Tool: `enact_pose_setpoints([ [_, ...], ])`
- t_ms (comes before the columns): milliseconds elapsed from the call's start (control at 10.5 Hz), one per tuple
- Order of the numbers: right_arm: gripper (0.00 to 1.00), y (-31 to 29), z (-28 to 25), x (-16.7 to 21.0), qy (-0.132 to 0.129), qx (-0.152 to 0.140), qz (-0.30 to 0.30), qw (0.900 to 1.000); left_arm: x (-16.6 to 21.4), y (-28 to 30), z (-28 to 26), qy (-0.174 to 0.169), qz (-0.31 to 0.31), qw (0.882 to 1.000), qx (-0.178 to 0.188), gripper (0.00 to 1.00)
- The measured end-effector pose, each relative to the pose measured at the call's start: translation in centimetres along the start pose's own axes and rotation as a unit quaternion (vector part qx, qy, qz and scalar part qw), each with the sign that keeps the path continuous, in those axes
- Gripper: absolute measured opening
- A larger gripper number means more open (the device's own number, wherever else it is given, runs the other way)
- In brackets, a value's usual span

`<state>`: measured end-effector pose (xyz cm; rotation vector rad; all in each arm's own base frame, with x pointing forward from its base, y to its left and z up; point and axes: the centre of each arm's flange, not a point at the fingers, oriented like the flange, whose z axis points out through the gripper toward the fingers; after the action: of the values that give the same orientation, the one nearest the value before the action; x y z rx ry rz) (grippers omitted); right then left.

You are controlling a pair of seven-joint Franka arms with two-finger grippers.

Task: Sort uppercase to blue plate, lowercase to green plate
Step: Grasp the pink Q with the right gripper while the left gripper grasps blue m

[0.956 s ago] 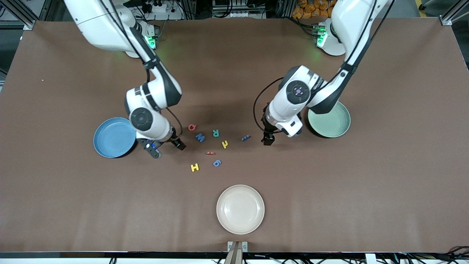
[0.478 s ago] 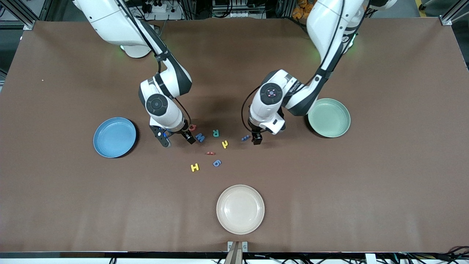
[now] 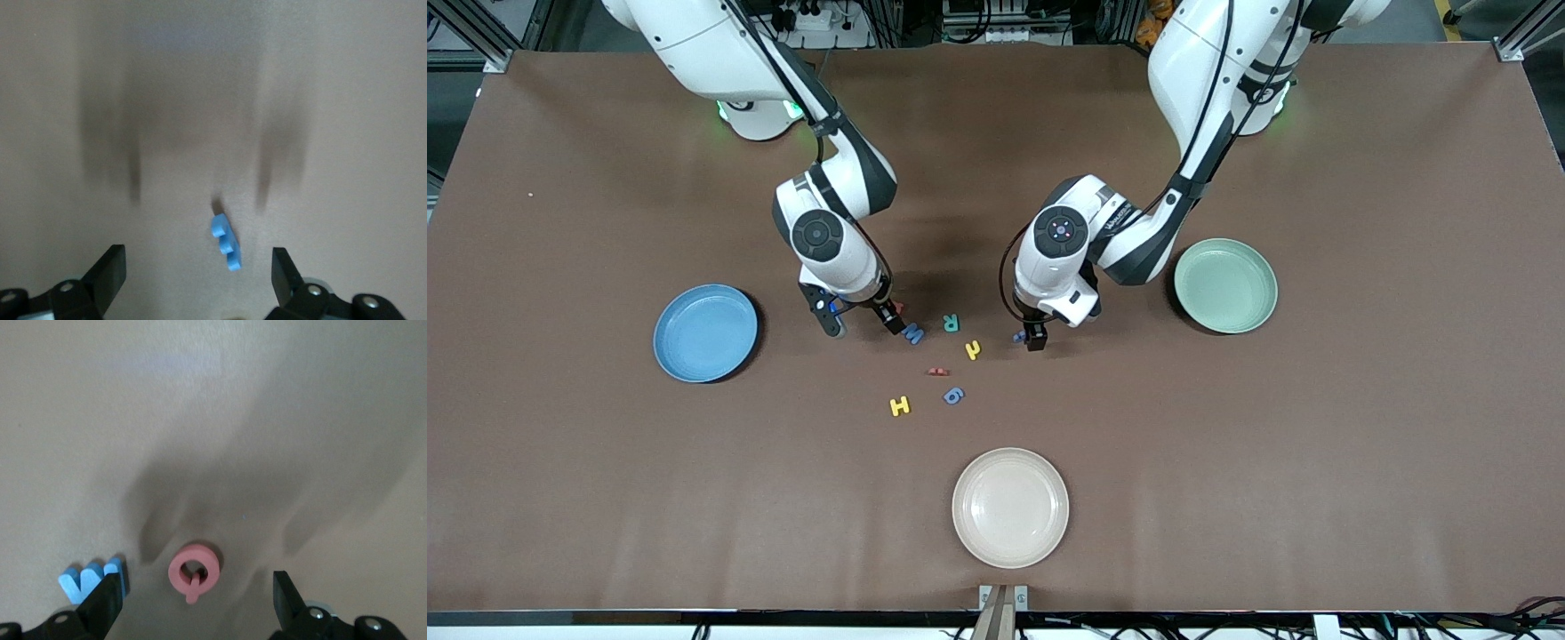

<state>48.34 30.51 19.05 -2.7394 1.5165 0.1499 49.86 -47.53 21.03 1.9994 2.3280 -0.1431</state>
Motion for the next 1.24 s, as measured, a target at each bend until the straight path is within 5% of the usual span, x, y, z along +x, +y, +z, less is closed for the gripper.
enact_pose_setpoints([
  [574, 1.0, 0.9, 1.2, -0.4, 0.0, -0.004, 0.004, 1.0, -0.8, -0.9, 1.8, -0.001, -0.033, 0.999, -0.007, 0.68],
  [1243, 1.0, 1.0, 2.5, -0.2, 0.001, 0.004, 0.011, 1.0, 0.1, 0.1, 2.1, 0.007, -0.043, 0.999, -0.017, 0.57],
])
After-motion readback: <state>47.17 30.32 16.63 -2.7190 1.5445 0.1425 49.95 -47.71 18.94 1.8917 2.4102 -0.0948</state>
